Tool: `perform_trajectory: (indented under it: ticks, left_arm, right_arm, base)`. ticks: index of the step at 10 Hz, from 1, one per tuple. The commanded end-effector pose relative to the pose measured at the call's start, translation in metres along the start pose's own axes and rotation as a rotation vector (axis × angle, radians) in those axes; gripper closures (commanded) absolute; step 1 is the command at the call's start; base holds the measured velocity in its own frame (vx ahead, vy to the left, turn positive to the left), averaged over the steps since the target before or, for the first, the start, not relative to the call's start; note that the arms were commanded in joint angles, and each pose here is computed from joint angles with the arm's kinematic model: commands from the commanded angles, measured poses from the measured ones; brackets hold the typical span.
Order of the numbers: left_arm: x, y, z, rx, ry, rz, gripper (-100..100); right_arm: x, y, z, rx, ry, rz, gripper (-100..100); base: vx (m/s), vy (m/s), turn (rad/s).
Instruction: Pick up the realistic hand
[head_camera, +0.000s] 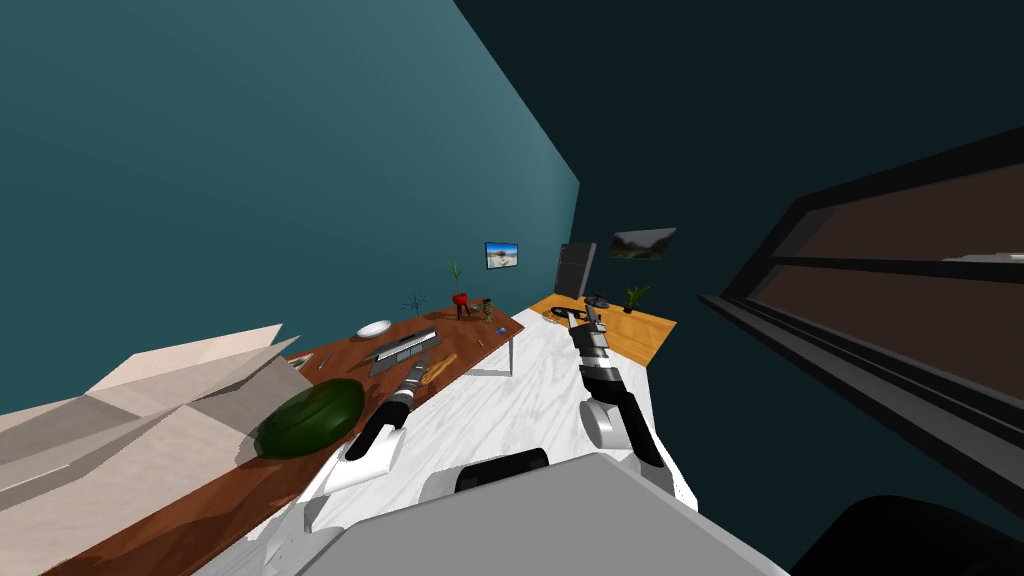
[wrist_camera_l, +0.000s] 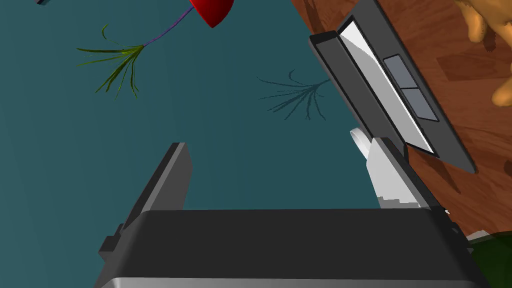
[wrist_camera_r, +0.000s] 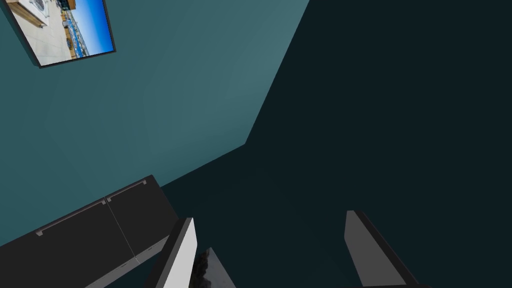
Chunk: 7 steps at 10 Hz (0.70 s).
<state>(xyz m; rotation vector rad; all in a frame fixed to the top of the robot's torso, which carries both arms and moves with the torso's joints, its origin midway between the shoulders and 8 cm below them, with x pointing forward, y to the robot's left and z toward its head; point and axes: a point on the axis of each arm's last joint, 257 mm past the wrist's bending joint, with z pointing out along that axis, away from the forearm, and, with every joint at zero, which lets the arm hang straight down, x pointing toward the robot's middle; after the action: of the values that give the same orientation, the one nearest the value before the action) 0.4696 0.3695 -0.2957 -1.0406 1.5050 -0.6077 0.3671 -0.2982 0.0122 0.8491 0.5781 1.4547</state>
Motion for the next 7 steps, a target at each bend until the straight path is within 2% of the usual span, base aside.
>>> perform_trajectory:
  ticks: [1,3,4,7]
  left_arm:
    - [-0.001,0.027,0.002,-0.075,0.011,-0.003,-100]
    - [-0.003,0.060,0.001,-0.159,0.017,-0.012,-100]
    - [-0.003,0.060,0.001,-0.159,0.017,-0.012,-100]
    - [-0.008,0.105,-0.005,-0.275,0.019,-0.029,-100]
  right_arm:
    - [0.000,0.000,0.000,0.000,0.000,0.000,0]
    - [0.000,0.000,0.000,0.000,0.000,0.000,0]
    - [0.000,0.000,0.000,0.000,0.000,0.000,0]
    - [0.000,0.000,0.000,0.000,0.000,0.000,0]
  base:
    - [0.084,-0.075,0.024]
    - [0.092,-0.067,0.027]
    - [0.061,-0.041,0.016]
    - [0.074,-0.041,0.035]
